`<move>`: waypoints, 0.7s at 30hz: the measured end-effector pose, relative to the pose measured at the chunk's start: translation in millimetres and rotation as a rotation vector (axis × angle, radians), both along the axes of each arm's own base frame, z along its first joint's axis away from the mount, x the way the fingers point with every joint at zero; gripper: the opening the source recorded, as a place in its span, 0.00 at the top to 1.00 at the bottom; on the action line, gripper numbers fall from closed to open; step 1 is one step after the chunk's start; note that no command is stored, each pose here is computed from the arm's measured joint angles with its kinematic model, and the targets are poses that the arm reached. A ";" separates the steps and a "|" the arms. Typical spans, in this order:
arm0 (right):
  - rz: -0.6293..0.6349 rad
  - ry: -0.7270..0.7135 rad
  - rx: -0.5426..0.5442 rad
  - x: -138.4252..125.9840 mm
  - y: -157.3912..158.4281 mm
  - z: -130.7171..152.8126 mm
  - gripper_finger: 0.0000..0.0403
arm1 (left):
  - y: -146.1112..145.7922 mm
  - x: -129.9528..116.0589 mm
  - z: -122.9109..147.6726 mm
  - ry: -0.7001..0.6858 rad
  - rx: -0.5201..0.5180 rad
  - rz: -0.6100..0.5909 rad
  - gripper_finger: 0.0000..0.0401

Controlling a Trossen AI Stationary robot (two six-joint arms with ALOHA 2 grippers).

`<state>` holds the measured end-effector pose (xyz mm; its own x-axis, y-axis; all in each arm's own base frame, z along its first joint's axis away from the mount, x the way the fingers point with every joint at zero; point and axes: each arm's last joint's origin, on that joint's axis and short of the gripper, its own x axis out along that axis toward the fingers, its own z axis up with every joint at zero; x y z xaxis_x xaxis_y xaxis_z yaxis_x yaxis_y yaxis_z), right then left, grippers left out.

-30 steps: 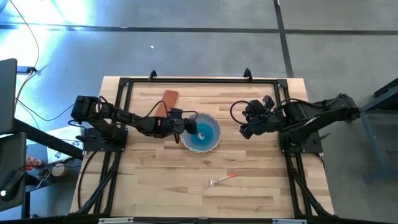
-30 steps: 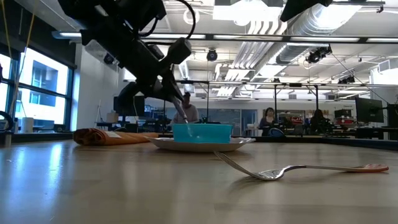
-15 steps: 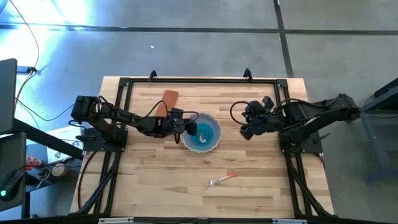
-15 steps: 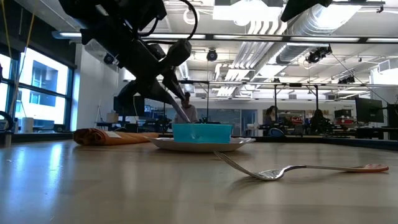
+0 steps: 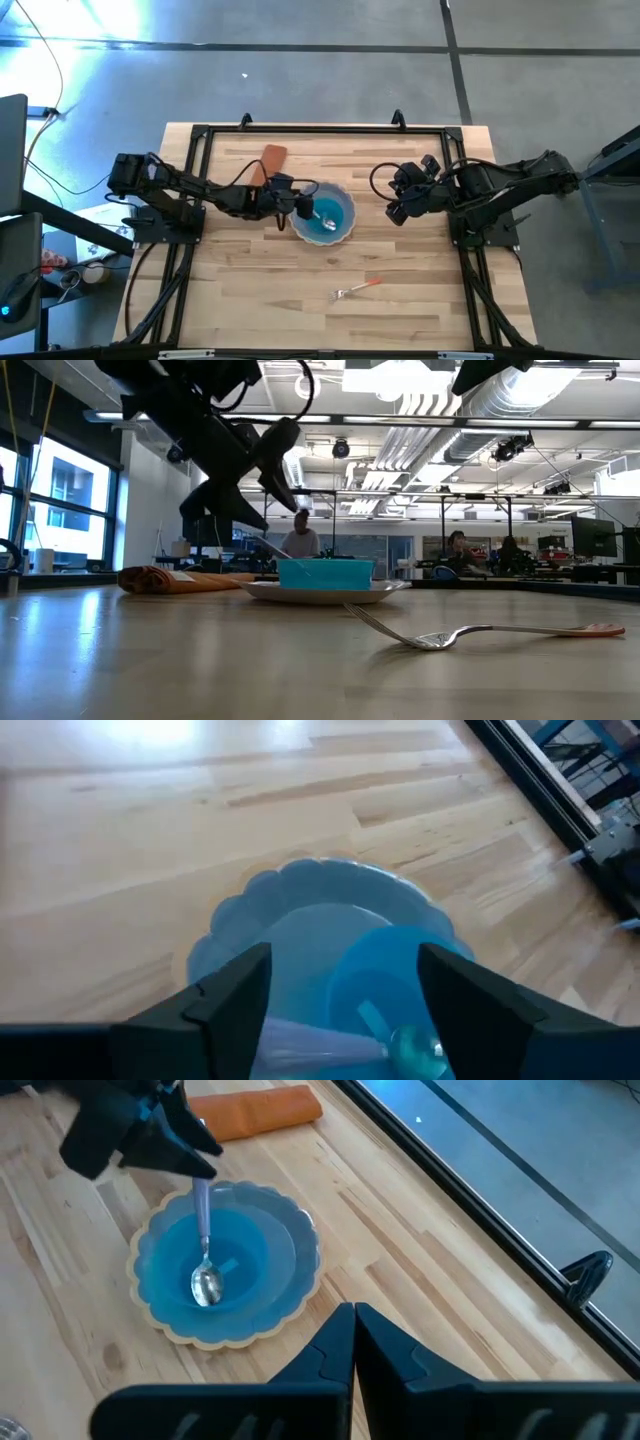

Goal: Set table place
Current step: Put the purple spoon into the blue bowl, then adjust the light blue plate

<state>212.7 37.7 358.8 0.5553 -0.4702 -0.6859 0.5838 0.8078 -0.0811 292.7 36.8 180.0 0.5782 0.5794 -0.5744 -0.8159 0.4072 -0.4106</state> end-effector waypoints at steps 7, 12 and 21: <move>0.000 0.000 0.000 0.1 0.0 0.0 1.00 | 0.8 -20.3 26.1 0.023 0.084 0.053 0.36; 0.001 0.000 0.021 0.6 0.6 -0.6 1.00 | 0.2 -35.6 52.5 -0.017 0.139 0.034 0.40; 0.064 0.069 0.100 24.9 5.5 -16.8 1.00 | -3.5 -79.9 86.5 0.025 0.187 -0.028 0.48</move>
